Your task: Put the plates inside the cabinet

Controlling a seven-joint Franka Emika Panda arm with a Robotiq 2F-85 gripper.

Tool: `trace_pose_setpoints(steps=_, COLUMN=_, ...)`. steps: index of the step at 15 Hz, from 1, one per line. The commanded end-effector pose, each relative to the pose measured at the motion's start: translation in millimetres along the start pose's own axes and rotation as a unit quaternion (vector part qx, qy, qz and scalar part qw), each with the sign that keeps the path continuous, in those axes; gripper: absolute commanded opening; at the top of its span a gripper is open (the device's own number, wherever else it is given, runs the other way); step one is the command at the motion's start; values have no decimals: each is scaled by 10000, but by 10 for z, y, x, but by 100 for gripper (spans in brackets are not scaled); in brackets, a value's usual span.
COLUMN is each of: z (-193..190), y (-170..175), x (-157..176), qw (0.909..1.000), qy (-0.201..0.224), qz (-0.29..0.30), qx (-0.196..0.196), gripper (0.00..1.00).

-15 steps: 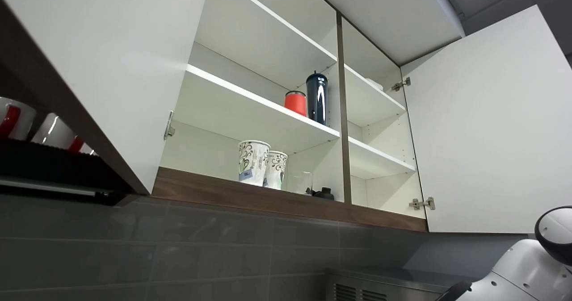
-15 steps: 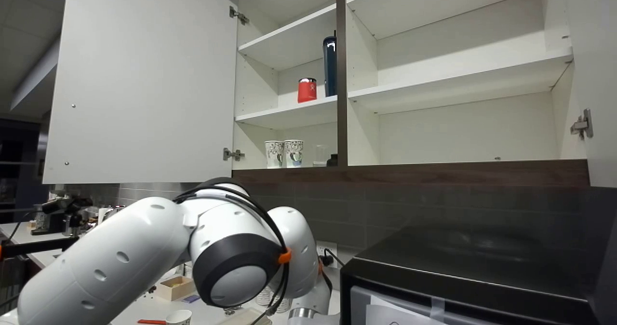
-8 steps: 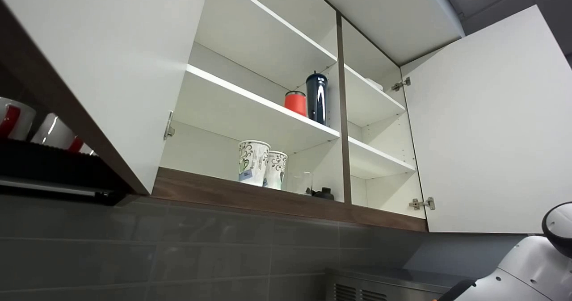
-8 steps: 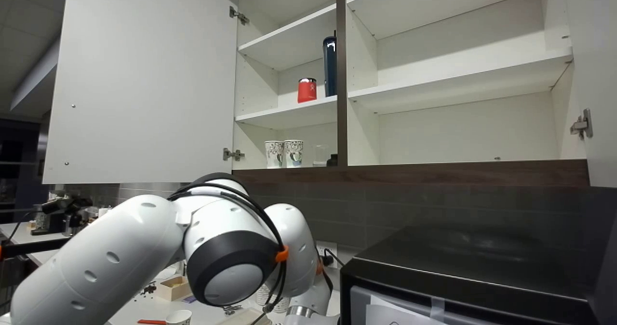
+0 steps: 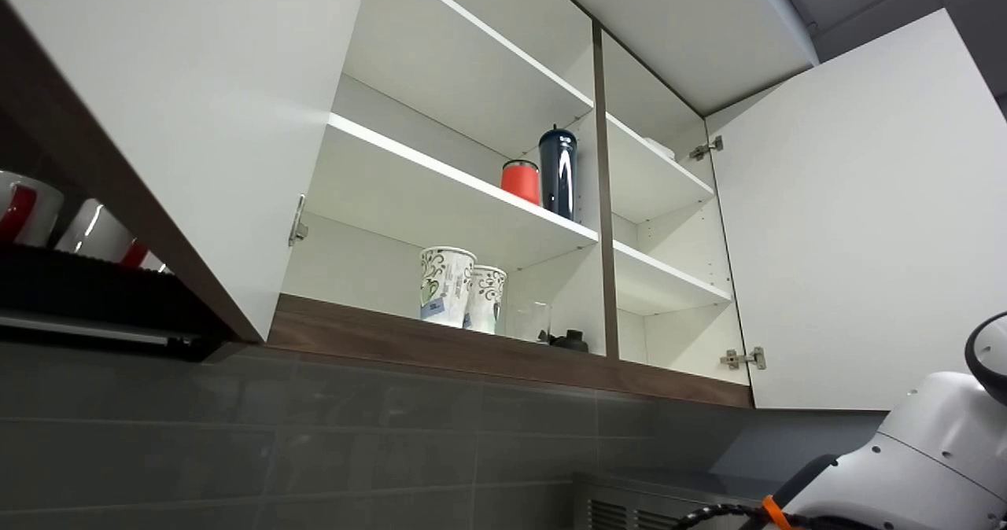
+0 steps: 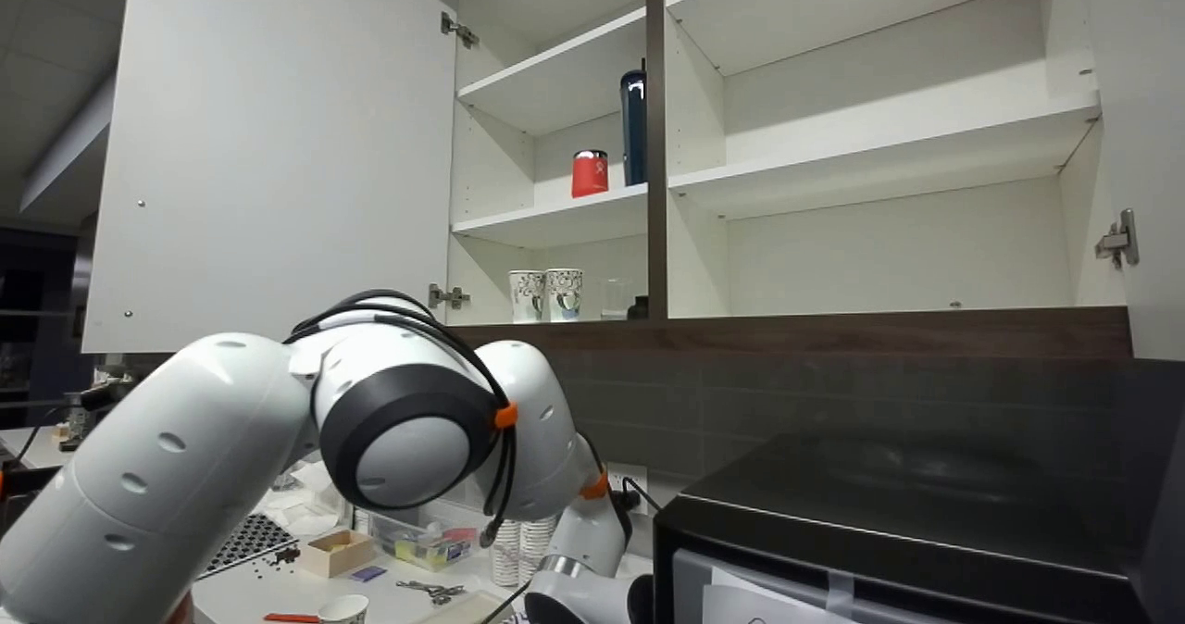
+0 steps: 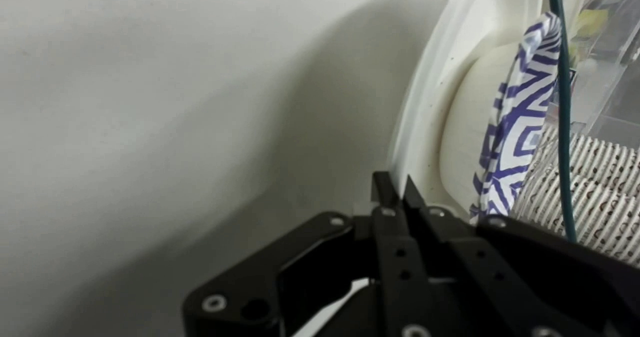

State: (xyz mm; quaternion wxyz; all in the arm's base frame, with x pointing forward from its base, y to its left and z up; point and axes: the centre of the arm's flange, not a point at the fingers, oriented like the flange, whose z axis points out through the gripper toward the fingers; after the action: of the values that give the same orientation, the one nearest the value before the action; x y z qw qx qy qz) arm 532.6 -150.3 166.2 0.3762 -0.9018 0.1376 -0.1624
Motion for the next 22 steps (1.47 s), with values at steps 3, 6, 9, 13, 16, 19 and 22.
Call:
trace_pose_setpoints(steps=3, z=-326, y=-293, x=-213, qw=9993, qy=-103, qz=269, qx=-220, gripper=1)
trace_pose_setpoints(steps=6, z=-452, y=-406, x=-284, qw=9988, qy=-312, qz=344, qx=-130, gripper=1)
trace_pose_setpoints(steps=9, z=-583, y=-520, x=-344, qw=9983, qy=-478, qz=326, qx=-58, gripper=1)
trace_pose_setpoints(steps=13, z=-744, y=-710, x=-435, qw=9981, qy=-572, qz=216, qx=43, gripper=1)
trace_pose_setpoints(steps=16, z=-708, y=-641, x=-308, qw=9983, qy=-570, qz=106, qx=15, gripper=4)
trace_pose_setpoints(steps=19, z=-714, y=-683, x=-328, qw=9983, qy=-576, qz=98, qx=2, gripper=4)
trace_pose_setpoints(steps=22, z=-869, y=-828, x=-359, qw=9974, qy=-646, qz=31, qx=311, gripper=1)
